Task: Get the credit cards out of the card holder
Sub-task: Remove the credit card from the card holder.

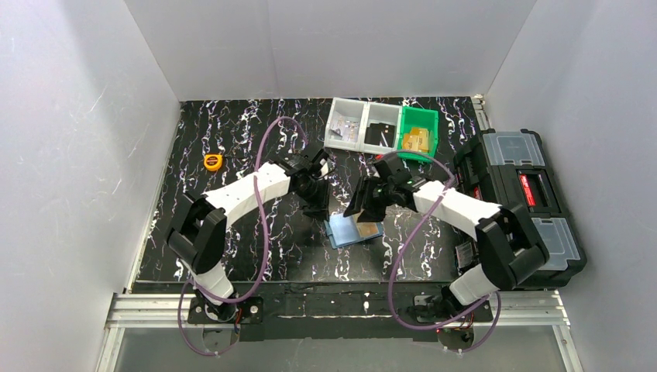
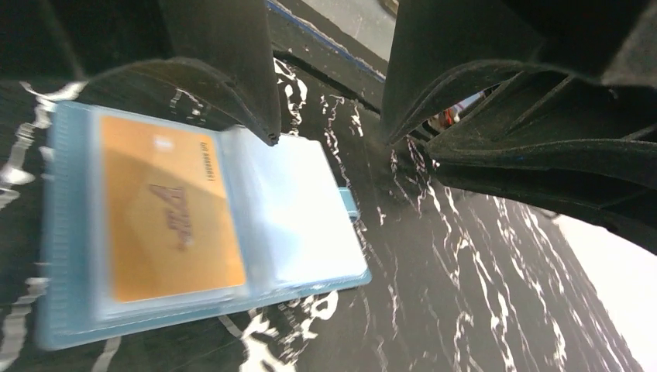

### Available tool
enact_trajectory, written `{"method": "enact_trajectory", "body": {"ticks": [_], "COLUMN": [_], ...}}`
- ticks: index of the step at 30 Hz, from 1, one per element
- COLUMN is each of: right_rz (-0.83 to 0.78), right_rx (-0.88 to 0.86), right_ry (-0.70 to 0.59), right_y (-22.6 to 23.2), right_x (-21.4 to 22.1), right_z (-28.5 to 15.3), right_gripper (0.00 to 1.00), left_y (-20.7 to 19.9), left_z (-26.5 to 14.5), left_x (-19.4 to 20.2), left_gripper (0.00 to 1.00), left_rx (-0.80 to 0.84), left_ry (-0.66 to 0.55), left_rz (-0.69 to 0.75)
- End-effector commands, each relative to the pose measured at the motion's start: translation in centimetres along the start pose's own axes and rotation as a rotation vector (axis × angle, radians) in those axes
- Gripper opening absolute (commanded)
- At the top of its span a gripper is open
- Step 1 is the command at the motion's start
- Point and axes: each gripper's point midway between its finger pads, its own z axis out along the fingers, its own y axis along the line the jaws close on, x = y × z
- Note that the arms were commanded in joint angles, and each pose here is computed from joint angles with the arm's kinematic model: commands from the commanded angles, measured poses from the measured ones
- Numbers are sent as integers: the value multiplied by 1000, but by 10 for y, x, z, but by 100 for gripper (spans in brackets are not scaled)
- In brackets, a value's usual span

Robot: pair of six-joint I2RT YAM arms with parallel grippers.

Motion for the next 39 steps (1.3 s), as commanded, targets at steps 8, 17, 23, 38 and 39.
{"method": "enact_trajectory", "body": {"ticks": [8,17,23,38,39], "right_rz": [28,-17,-37,-26,-24], "right_rx": [133,220,249,255,255], "right_ry": [-98,-101,-106,-35,-27], "right_y": [-64,-82,-86,-93,-93], "right_x": [-18,-26,-34,-11,-8], "right_z": [-30,-20,-16,1,2], "right_gripper": [48,39,35,29,27], "left_y": [-65,-87,-77,-44,-44], "left_z": [26,58,75,94,96], "left_x": [-15,-16,-12,-1,0], "left_gripper": [29,31,31,31,31], "left_rx": [121,232,218,174,176], "left_ry": [69,132,130,145,148], "left_rz": [25,-83,-125,-180,-180]}}
